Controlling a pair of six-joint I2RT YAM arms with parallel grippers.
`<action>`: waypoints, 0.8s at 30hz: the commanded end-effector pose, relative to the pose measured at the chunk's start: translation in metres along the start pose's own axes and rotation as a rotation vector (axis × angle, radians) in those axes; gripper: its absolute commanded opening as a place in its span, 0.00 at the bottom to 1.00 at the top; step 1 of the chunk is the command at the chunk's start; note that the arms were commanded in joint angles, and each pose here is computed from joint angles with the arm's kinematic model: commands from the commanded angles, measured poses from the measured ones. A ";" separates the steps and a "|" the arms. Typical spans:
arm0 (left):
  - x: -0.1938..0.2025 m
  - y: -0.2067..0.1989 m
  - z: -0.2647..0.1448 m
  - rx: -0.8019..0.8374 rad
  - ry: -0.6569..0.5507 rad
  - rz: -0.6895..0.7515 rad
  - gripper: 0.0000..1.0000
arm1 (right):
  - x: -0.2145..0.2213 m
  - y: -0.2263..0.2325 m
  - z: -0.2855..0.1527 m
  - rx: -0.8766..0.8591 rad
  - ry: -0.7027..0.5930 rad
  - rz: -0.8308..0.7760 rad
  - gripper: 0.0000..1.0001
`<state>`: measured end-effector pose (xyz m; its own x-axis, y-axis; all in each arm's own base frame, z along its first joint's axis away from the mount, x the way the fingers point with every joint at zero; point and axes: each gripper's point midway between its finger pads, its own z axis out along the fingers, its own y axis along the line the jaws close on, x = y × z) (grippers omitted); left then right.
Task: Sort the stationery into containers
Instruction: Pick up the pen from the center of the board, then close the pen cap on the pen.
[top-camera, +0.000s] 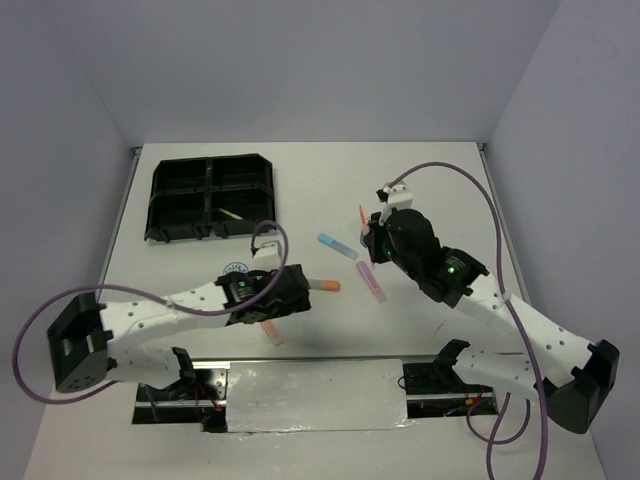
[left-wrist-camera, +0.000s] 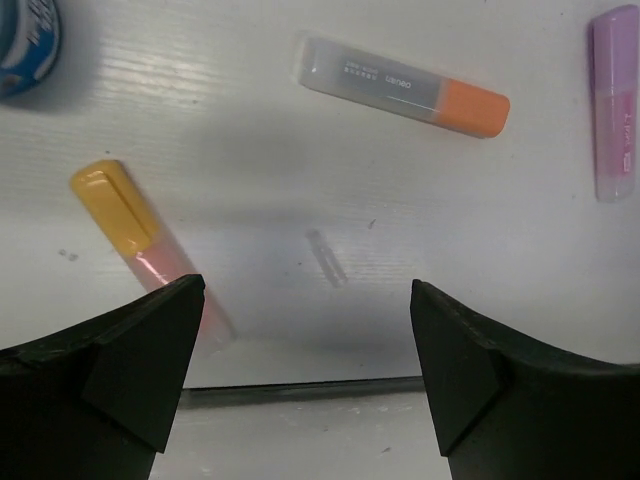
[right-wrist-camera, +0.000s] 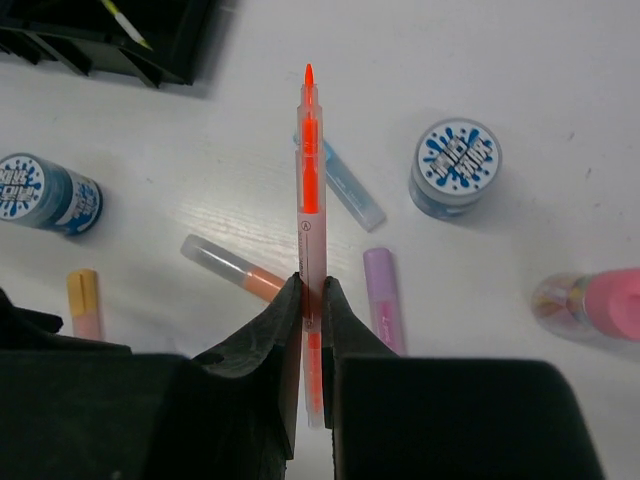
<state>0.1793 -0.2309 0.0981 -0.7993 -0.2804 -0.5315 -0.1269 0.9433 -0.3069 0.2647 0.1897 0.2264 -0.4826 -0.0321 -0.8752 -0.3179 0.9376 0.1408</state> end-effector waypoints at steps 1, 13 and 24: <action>-0.007 -0.011 0.001 -0.122 -0.105 -0.149 0.96 | 0.020 -0.014 -0.014 0.040 0.031 0.013 0.00; 0.034 -0.025 0.038 -0.346 -0.004 -0.131 0.84 | 0.038 -0.019 -0.031 0.005 0.028 -0.005 0.00; 0.059 -0.023 0.051 -0.379 0.064 -0.135 0.80 | 0.041 -0.014 -0.033 -0.043 0.017 -0.010 0.00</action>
<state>0.1681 -0.2715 0.0336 -0.7969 -0.3826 -0.4675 -0.4122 0.9101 -0.0423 0.2233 0.1590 0.1962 -0.5229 -0.0592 -0.8503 -0.3288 0.9344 0.1372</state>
